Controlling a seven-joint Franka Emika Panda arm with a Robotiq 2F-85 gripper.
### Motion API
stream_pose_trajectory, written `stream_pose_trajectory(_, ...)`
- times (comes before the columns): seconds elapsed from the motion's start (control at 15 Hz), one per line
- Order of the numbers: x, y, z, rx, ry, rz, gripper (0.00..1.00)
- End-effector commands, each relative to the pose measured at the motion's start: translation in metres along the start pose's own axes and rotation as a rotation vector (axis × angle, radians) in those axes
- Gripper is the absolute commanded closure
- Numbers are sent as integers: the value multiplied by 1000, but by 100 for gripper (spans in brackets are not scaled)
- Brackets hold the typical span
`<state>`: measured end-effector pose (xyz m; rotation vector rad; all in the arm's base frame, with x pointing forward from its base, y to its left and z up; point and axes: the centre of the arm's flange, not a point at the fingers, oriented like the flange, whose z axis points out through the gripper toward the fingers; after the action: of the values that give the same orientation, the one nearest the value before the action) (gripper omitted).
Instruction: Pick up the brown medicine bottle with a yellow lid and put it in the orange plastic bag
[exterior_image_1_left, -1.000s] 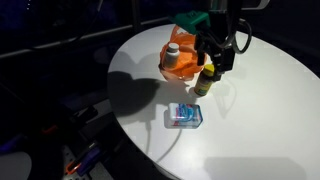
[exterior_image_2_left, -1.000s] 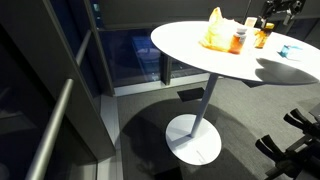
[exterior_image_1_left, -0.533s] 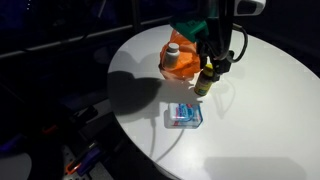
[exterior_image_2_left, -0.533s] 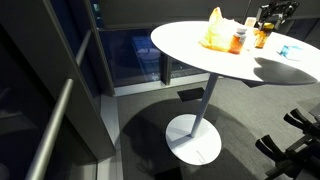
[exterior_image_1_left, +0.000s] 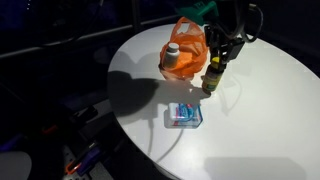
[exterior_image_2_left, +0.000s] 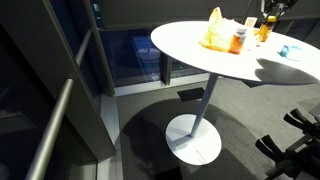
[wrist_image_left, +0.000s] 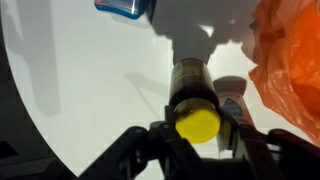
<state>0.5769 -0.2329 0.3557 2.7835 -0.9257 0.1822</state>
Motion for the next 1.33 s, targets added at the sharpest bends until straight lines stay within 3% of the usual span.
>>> stream_pose_trajectory(0.0,10,-4,-56,-1,32,28,80)
stream_pose_trajectory(0.27,7,-15,-108,47,81,19,80)
stream_pose_trajectory(0.6,-11,-41,-140,140,107,-10,80)
stream_pose_trajectory(0.87,-32,-72,-141,196,91,-32,80)
stream_pose_trajectory(1.27,-59,-113,-112,201,35,-71,80)
